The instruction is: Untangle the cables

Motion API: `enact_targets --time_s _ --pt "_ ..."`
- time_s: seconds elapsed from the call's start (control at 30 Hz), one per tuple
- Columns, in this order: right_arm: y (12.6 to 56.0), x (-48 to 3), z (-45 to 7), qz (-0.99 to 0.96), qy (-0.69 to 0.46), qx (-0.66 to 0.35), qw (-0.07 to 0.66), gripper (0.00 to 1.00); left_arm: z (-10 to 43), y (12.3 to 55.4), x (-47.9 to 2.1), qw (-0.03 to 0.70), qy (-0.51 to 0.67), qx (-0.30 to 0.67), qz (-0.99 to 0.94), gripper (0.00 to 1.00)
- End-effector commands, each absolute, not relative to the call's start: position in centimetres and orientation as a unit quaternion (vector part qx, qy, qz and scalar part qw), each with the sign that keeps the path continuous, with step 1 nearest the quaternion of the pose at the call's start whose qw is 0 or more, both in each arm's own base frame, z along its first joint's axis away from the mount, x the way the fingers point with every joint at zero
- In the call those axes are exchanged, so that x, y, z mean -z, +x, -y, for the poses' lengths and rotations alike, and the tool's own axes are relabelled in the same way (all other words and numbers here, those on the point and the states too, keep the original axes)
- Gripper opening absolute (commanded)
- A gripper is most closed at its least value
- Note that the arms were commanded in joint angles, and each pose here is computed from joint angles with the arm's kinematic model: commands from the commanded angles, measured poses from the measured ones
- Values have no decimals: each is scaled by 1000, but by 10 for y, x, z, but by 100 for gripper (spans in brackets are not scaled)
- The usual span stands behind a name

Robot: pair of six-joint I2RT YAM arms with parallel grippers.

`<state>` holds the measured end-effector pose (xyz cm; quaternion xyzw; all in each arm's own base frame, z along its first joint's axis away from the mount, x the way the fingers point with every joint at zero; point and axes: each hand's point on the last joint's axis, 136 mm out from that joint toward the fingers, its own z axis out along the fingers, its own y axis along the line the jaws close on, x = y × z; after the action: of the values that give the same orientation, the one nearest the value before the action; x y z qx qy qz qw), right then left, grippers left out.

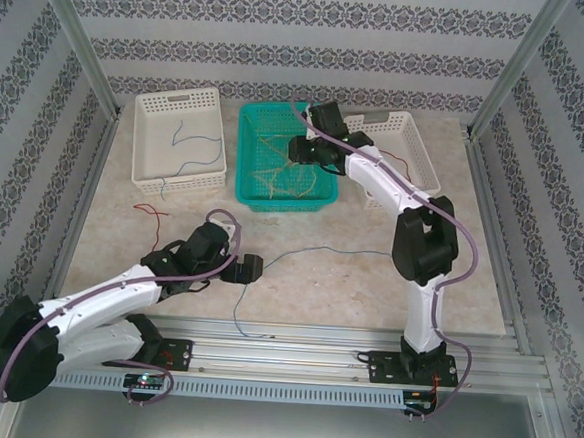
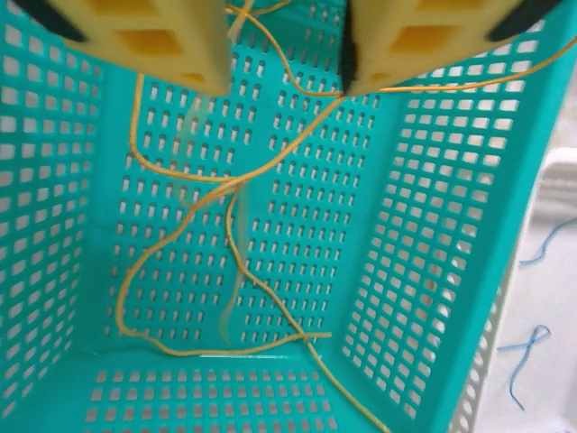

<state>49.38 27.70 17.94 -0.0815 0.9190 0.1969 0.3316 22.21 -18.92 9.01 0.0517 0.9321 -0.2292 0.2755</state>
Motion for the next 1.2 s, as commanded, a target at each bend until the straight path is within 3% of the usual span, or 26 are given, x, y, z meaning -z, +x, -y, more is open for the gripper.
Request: enact_targets --time_s 0.0,0.4,0.7,0.83,0.93,1.07,1.17 --pt "487 -241 -269 -900 -74 -209 376 49 199 231 -99 293 60 229 -926 100" --pt "423 -344 -242 -849 -79 -256 456 61 244 253 -85 265 133 213 -931 100" --pt "347 -366 -201 -824 -76 -263 497 62 296 283 -56 236 190 190 -934 99" --pt "313 -373 -184 -813 -78 -270 510 62 304 292 -39 219 210 169 -938 93" --pt "289 -373 -173 -809 -78 -272 516 63 307 296 -31 213 219 160 -939 79" --pt "264 -371 -160 -808 -80 -273 516 63 310 299 -24 205 225 154 -940 49" --pt "251 -363 -153 -809 -78 -274 515 64 312 299 -19 201 231 154 -939 31"
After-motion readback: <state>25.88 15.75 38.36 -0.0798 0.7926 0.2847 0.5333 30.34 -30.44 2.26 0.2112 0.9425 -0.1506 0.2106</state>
